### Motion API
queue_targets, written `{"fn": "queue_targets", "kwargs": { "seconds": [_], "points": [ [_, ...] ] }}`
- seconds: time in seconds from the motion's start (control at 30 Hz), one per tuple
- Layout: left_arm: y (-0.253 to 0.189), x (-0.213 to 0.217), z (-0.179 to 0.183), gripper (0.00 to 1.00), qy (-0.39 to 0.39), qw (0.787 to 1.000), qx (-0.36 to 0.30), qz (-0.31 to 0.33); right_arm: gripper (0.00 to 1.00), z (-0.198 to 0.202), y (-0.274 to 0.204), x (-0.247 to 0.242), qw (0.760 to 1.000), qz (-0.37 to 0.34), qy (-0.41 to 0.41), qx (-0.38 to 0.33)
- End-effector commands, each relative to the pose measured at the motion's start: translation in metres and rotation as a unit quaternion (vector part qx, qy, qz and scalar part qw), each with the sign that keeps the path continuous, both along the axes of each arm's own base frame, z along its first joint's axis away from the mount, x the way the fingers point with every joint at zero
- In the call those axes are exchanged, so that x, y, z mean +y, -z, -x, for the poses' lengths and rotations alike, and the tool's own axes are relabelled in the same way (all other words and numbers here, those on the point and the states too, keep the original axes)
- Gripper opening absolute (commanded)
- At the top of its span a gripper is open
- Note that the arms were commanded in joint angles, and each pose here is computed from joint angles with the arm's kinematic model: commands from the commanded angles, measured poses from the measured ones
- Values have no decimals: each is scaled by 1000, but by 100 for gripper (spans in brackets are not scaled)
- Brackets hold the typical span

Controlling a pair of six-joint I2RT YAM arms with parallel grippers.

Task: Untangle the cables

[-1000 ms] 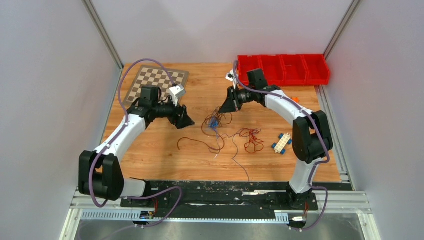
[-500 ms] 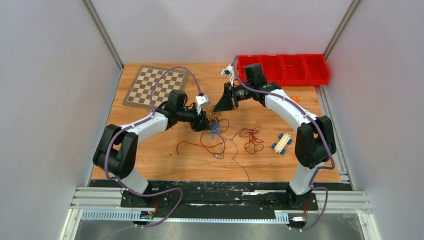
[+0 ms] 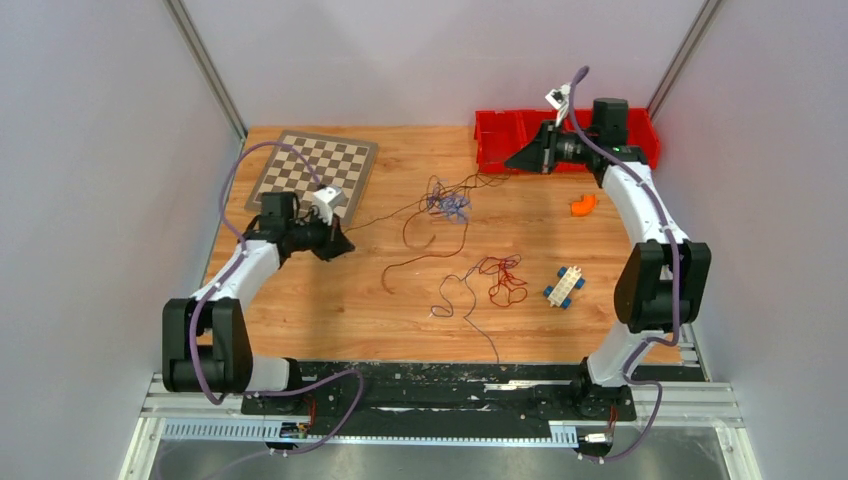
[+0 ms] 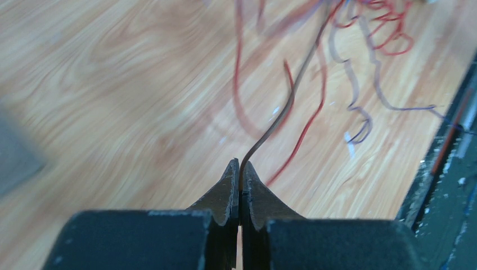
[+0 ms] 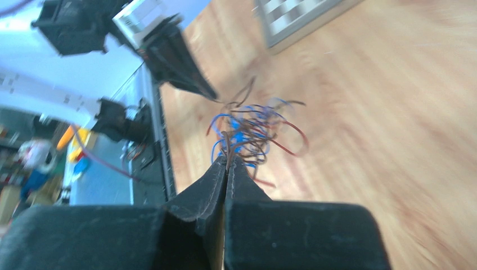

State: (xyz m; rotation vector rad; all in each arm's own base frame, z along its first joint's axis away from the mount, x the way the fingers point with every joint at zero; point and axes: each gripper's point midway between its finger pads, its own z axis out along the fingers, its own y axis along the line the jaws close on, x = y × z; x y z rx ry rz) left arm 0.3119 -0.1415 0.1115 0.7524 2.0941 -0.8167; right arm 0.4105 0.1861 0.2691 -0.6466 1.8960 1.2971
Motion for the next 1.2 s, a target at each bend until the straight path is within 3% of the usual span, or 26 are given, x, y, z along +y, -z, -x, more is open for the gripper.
{"fn": "queue_targets", "kwargs": {
  "seconds": [0.0,0.2,0.3,0.53,0.77,0.87,0.9,0.93,0.97,1.07,1.17],
  "points": [
    [10,59,22,0,-48,997,26,-52,0,8,-52,-21,997,-1,28,-67],
    [8,125,44,0,-90,990,14,-112,0,1,-32,-68,993,40,93,-66],
    [22,153,64,0,-106,984,39,-135,0,-3,-30,-87,990,47,113,-66],
    [47,206,78,0,-145,967,63,-197,0,0,-19,-93,989,63,115,-61],
    [54,215,70,0,-166,962,74,-205,0,10,-20,-67,994,50,79,-54],
    [34,195,61,1,-138,974,52,-170,0,27,-23,-34,998,33,31,-44],
    [21,178,56,22,-120,982,31,-141,0,37,-24,-16,999,27,6,-40],
    [9,170,51,36,-112,985,16,-128,0,46,-25,0,999,21,-17,-36],
    [-12,148,44,60,-92,991,-8,-101,0,55,-26,16,999,16,-40,-33],
    [-51,89,25,91,-29,995,-66,-62,0,80,-34,57,994,7,-98,-42],
    [-88,34,11,99,5,994,-107,-17,0,97,-46,85,989,0,-133,-62]
  ]
}}
